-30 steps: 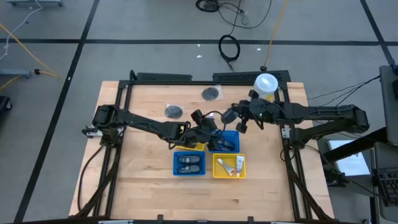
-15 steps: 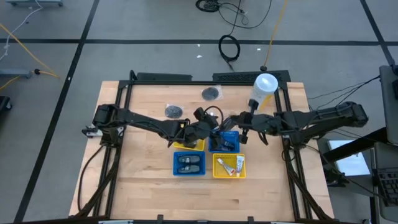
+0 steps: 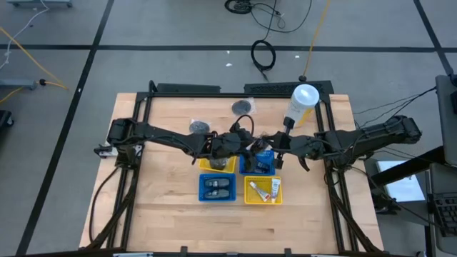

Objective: Pick & Place Travel size toiletries
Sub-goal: Put the black hairbrush into the top yellow basket

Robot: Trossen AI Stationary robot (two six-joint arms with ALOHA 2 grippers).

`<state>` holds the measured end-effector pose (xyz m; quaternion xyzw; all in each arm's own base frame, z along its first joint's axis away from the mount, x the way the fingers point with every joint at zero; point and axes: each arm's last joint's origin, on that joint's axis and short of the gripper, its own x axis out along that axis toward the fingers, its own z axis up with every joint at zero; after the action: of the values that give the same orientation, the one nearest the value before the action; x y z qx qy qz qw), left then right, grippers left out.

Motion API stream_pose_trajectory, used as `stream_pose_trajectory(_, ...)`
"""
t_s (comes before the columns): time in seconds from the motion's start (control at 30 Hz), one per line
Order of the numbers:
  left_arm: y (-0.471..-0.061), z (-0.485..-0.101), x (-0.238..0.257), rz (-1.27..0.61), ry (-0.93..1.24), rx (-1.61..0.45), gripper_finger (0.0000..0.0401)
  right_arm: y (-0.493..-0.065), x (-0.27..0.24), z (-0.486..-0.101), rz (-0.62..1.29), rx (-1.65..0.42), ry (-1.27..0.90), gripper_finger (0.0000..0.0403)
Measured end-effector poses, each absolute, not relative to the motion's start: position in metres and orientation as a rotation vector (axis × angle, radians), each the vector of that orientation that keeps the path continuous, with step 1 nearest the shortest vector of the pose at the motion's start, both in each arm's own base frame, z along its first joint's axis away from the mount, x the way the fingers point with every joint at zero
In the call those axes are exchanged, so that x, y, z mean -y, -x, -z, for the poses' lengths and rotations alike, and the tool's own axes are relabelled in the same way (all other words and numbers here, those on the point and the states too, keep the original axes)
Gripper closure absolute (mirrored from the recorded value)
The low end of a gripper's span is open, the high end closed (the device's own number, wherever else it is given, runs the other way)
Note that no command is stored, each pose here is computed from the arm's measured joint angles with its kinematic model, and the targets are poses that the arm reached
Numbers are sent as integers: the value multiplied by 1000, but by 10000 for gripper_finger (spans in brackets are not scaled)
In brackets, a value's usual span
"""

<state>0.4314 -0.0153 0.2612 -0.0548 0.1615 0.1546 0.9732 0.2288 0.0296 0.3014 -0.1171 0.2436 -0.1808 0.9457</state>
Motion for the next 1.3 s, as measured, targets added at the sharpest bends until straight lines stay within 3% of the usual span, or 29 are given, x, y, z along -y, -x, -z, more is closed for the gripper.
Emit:
stream_pose_trajectory(0.23, -431, -260, 15, -308, 64, -342, 383, -228, -29, -302, 384, -496, 244, 403)
stream_pose_trajectory(0.53, -430, -258, 16, -307, 59, -364, 389, -228, -30, -301, 366, -505, 247, 401)
stream_pose_trajectory(0.73, -427, -251, 17, -308, 49, -444, 389, -229, -32, -299, 282, -519, 229, 365)
stream_pose_trajectory(1.0, -407, -240, 22, -362, 27, -679, 388, -225, -31, -297, 286, -555, 212, 299)
stream_pose_trajectory(1.3, -361, -259, 33, -339, 1, -940, 388, -221, -30, -290, 300, -622, 177, 285)
